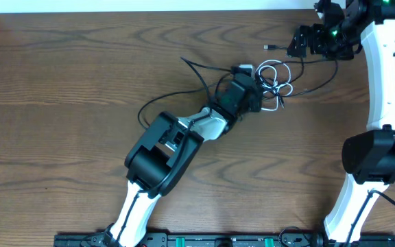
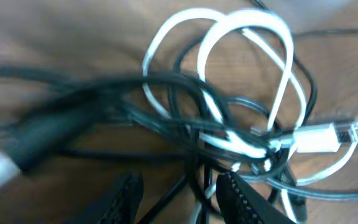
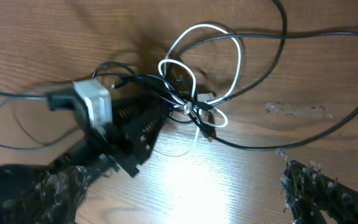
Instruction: Untangle cables
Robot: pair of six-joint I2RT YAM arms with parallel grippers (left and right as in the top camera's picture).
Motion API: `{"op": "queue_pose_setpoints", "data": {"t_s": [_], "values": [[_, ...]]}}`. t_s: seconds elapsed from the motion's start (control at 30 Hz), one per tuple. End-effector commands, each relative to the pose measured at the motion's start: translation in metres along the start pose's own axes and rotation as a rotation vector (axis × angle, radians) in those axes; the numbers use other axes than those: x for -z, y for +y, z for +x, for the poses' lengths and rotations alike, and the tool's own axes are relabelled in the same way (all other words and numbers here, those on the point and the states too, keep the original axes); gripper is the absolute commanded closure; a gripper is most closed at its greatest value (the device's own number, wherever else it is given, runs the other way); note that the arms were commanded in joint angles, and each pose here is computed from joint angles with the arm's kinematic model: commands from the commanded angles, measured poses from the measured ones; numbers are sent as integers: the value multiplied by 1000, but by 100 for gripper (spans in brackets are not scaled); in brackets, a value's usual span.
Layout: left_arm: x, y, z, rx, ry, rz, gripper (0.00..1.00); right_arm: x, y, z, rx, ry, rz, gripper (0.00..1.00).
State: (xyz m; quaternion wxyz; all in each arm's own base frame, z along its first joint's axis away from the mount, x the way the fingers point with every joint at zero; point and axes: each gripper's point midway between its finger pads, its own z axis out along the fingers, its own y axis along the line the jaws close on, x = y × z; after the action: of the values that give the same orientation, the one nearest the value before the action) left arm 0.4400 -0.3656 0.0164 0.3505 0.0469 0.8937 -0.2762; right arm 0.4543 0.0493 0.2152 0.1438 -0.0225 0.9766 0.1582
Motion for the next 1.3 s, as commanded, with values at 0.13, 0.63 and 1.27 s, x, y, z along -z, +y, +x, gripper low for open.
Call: {"op": "queue_pose_setpoints", "data": {"t_s": [0.13,0.63,1.27], "values": [[1,42,16,-75,-6,-261,60,2,6,0,7,-4,-5,1],[169,-39,-43,-393,154,-31,93,-41,58,-8,221,13,-130,22],[203,-10,-69,-264,165,10,93,-54,102,46,426,155,-455,31]]}}
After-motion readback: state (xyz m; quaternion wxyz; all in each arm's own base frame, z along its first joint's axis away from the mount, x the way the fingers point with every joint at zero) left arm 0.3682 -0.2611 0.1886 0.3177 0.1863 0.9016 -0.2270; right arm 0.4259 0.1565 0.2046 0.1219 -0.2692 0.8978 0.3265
